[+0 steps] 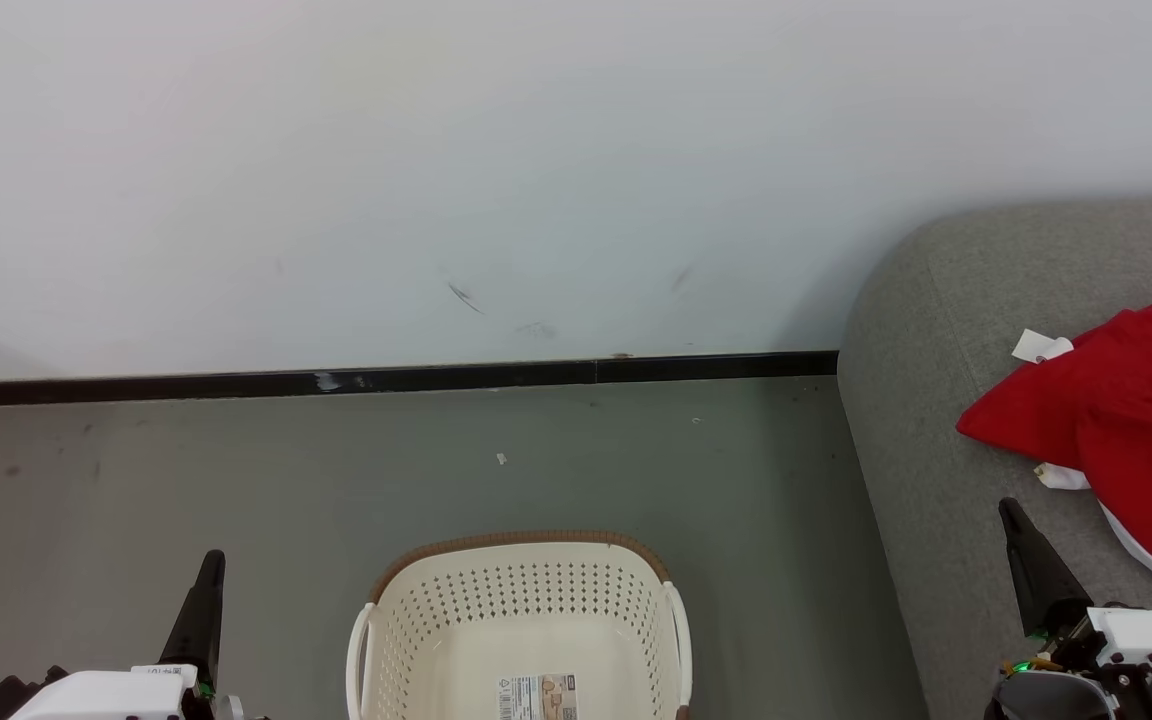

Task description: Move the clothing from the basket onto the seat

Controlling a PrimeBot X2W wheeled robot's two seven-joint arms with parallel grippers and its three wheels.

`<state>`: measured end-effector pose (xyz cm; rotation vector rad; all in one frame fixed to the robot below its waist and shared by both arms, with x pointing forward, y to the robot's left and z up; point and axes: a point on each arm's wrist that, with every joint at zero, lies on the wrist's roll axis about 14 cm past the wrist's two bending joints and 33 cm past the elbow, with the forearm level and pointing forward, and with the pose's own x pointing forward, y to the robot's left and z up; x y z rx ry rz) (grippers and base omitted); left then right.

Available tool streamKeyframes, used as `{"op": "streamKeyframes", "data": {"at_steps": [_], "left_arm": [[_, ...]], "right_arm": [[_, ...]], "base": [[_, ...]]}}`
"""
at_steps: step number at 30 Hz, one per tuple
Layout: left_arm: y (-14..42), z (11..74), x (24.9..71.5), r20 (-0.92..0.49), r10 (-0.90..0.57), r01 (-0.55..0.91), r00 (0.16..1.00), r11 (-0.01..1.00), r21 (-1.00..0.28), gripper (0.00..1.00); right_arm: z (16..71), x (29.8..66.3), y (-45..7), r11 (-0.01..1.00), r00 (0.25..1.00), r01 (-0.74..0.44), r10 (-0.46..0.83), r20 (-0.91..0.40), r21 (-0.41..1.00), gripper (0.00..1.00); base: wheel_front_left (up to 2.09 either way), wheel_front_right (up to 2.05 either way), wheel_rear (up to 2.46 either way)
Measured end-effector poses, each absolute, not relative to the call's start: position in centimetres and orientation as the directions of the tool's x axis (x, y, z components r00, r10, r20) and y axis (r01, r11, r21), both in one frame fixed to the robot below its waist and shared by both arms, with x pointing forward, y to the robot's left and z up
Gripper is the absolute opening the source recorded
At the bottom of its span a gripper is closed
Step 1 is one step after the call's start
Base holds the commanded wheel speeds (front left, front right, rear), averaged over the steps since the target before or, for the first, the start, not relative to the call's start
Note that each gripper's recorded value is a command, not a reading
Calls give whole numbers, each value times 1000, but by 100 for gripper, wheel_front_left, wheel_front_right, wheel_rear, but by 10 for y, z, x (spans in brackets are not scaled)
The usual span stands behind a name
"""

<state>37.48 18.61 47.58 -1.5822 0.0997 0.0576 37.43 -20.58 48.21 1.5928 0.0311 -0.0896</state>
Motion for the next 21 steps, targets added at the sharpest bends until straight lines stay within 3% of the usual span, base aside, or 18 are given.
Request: {"op": "streamKeyframes", "data": {"at_steps": [21], "left_arm": [[186, 476, 375, -99, -27, -99, 995, -12, -995, 0]], "right_arm": [[482, 374, -205, -25, 997, 76, -31, -77, 997, 0]], "base": [[0, 0, 0]]}}
